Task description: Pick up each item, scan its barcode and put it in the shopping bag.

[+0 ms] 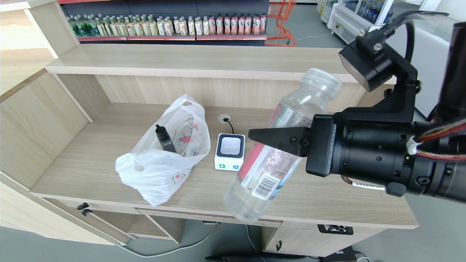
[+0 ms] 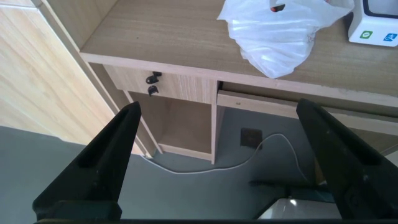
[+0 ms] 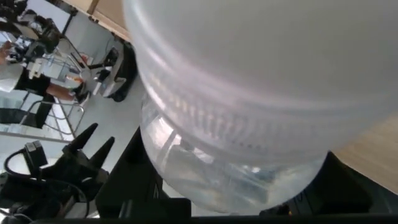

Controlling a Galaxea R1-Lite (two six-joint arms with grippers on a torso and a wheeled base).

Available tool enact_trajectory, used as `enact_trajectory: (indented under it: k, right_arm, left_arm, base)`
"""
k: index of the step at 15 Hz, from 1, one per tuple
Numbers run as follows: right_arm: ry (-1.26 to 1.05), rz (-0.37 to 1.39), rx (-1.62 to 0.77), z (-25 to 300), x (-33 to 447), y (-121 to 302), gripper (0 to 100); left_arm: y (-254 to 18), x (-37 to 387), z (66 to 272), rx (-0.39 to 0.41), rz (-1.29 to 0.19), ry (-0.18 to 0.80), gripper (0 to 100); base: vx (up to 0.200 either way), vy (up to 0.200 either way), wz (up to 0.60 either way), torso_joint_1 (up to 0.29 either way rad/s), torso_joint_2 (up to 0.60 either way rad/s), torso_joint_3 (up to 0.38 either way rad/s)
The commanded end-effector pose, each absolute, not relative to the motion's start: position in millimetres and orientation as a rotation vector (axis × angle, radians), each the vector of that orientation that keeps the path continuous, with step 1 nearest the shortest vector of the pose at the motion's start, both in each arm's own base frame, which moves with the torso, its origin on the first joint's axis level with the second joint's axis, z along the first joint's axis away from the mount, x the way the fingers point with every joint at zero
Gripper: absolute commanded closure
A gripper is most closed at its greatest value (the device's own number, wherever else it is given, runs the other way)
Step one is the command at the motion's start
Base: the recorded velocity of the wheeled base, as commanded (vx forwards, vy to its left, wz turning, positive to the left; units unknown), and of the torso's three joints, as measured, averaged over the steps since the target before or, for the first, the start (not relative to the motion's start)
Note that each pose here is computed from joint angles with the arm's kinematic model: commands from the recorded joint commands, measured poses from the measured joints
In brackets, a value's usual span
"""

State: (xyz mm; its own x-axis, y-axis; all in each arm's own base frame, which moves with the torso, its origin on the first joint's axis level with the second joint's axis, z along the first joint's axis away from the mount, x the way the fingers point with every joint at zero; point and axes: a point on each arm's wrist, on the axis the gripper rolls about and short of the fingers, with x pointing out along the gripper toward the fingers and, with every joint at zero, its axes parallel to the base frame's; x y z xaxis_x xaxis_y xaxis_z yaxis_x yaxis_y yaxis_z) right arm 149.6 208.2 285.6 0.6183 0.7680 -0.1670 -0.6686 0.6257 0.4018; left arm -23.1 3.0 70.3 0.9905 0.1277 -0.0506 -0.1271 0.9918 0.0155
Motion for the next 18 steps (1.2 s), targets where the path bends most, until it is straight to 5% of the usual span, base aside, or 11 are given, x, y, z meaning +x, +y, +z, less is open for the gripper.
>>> enact_trajectory:
  k: [1, 6, 13, 18]
  right_arm:
    - [0.294, 0.788, 0.21, 279, 154, 197, 100]
    - [-0.046, 0.561, -0.515, 253, 185, 130, 100]
    - [-0.381, 0.553, -0.92, 244, 200, 122, 100]
    - [-0.431, 0.59, -0.965, 236, 194, 123, 100]
  left_arm:
    - [3, -23, 70, 0.011, 0.129, 0.051, 0]
    - [3, -23, 70, 0.013, 0.129, 0.051, 0]
    - [3, -23, 70, 0.011, 0.129, 0.051, 0]
    - [3, -23, 70, 0.017, 0.128, 0.051, 0]
  base:
    - [0.0, 0.0, 0.0, 0.0, 0.0, 0.0]
    - [0.0, 0.0, 0.0, 0.0, 0.0, 0.0]
    - [0.0, 0.0, 0.0, 0.0, 0.0, 0.0]
    - [0.0, 0.0, 0.0, 0.0, 0.0, 0.0]
